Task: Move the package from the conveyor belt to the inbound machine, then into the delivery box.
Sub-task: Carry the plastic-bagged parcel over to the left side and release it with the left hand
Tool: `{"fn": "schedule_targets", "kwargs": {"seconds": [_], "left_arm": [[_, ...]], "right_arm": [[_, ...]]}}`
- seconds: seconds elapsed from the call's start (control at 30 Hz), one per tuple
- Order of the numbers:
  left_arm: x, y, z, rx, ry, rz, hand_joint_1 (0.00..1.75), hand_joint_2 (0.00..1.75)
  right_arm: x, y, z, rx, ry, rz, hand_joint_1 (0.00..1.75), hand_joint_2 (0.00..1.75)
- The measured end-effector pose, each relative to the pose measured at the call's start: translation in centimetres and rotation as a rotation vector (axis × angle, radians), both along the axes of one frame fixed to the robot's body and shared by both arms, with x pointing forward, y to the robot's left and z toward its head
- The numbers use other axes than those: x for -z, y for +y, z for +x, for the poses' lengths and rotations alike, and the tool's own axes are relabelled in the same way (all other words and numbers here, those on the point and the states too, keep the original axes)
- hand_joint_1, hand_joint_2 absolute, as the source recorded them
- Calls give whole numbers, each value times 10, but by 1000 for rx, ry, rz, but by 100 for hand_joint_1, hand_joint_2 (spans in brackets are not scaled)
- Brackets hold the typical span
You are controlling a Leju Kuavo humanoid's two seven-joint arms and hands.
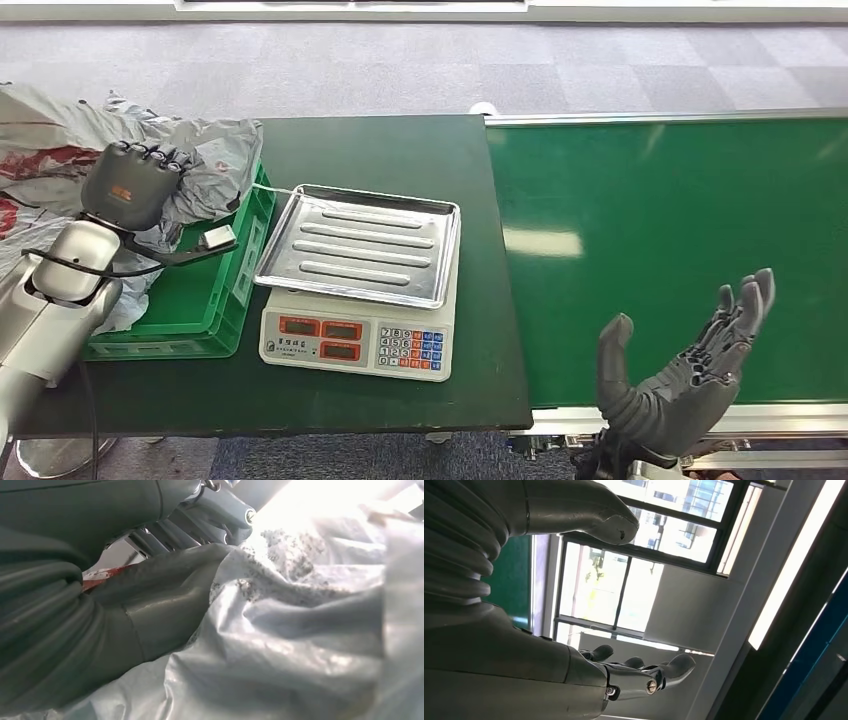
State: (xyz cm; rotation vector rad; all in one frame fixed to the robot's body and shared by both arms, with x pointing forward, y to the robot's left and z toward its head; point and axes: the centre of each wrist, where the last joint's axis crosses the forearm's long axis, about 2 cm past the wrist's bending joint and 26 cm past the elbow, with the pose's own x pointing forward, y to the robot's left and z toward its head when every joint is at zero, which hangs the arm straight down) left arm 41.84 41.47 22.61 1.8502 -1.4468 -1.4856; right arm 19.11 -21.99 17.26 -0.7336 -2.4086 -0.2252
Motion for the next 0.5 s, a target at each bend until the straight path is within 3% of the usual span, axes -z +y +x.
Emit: {"fn": "schedule_targets", "kwargs": {"seconds": [0.33,0.37,0.47,0.5], "left_arm": [[87,14,-46,-124,157,-99,175,175],[97,16,-52,-146,173,-109,145,175],[121,23,-68,-211,199,-156,14,44],[127,25,-72,-230,199,-180,0,0]], "right_arm": [[-2,-8,5,-1,-17,1,0,175],[-2,-9,5,-1,-17,-1,0,175],[-1,-11,5,-3,-15,-11,0,175],[0,-12,5,-4,-14,-14,0,175]]}}
